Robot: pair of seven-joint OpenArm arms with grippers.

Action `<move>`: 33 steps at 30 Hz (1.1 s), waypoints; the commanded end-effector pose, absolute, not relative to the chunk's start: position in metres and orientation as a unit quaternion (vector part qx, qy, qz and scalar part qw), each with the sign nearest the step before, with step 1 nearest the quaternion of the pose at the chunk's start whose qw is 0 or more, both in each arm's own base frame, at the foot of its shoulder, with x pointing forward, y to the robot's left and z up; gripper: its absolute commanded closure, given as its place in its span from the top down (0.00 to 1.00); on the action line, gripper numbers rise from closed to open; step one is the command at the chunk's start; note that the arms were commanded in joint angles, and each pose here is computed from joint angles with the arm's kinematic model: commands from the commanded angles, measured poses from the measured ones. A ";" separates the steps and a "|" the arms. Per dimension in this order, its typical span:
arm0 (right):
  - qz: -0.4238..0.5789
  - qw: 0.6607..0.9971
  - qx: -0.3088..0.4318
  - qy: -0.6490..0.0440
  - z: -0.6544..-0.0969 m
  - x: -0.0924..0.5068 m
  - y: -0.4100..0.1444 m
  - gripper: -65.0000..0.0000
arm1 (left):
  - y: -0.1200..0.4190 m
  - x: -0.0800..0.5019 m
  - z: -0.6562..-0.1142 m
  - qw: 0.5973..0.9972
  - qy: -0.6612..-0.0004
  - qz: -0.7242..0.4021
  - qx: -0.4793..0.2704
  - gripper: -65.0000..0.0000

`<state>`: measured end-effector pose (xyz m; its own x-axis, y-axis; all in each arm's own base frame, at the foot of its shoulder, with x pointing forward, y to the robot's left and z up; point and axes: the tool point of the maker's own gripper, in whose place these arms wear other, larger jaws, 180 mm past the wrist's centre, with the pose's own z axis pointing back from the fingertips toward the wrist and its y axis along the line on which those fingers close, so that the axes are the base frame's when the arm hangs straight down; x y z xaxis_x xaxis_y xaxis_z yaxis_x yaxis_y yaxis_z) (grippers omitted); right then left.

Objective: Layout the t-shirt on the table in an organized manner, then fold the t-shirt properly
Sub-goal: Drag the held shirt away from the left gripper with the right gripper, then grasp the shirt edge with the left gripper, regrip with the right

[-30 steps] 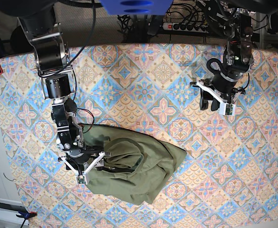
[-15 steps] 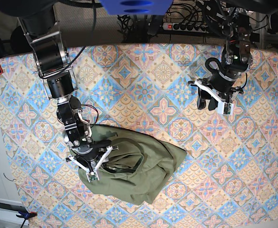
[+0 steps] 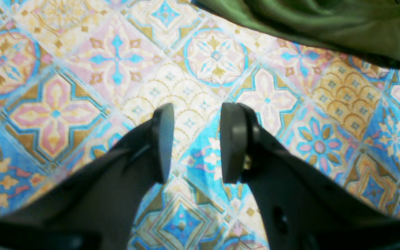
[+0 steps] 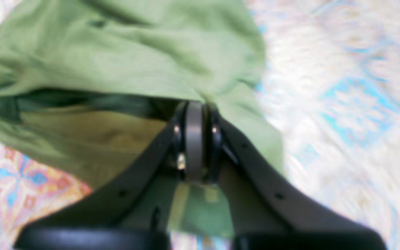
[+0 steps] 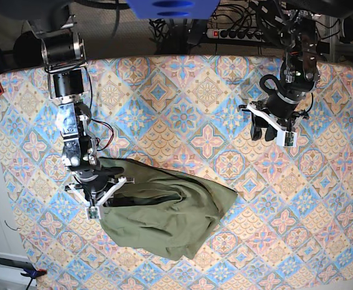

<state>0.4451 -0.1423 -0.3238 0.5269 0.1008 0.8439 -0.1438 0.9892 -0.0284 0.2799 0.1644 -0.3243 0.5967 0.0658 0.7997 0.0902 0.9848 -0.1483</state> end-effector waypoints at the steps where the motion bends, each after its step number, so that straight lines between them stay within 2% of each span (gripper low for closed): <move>1: 0.080 0.855 0.027 -0.511 -0.300 0.452 -0.140 0.01 | 0.166 0.286 -0.311 0.878 -0.472 -0.010 -0.085 0.34; 5: 0.116 0.860 0.016 -0.497 -0.311 0.421 -0.162 0.01 | 0.166 0.288 -0.310 0.876 -0.474 -0.010 -0.085 0.34; 13: 0.076 0.863 -0.043 -0.498 -0.305 0.362 -0.230 0.01 | 0.166 0.313 -0.284 0.855 -0.512 -0.013 -0.084 0.34; 20: 0.010 0.864 -0.098 -0.494 -0.299 0.326 -0.295 0.01 | 0.166 0.337 -0.260 0.836 -0.542 -0.018 -0.081 0.34; 26: -0.057 0.851 -0.149 -0.500 -0.283 0.307 -0.355 0.02 | 0.185 0.375 -0.273 0.843 -0.532 0.010 -0.076 0.34; 28: -0.090 0.854 -0.163 -0.486 -0.291 0.295 -0.380 0.08 | 0.180 0.390 -0.282 0.851 -0.520 0.008 -0.081 0.34; 30: -0.112 0.864 -0.166 -0.463 -0.307 0.286 -0.392 0.22 | 0.166 0.402 -0.290 0.857 -0.508 -0.009 -0.089 0.34; 33: -0.116 0.871 -0.165 -0.447 -0.312 0.281 -0.392 0.39 | 0.144 0.411 -0.307 0.869 -0.483 -0.037 -0.099 0.35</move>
<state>0.2691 -0.3855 -0.3375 0.6291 -0.1033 0.7705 0.3519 0.9216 -0.1638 0.4030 0.1382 -0.3210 0.5690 0.0303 0.8218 0.1653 0.9747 -0.1504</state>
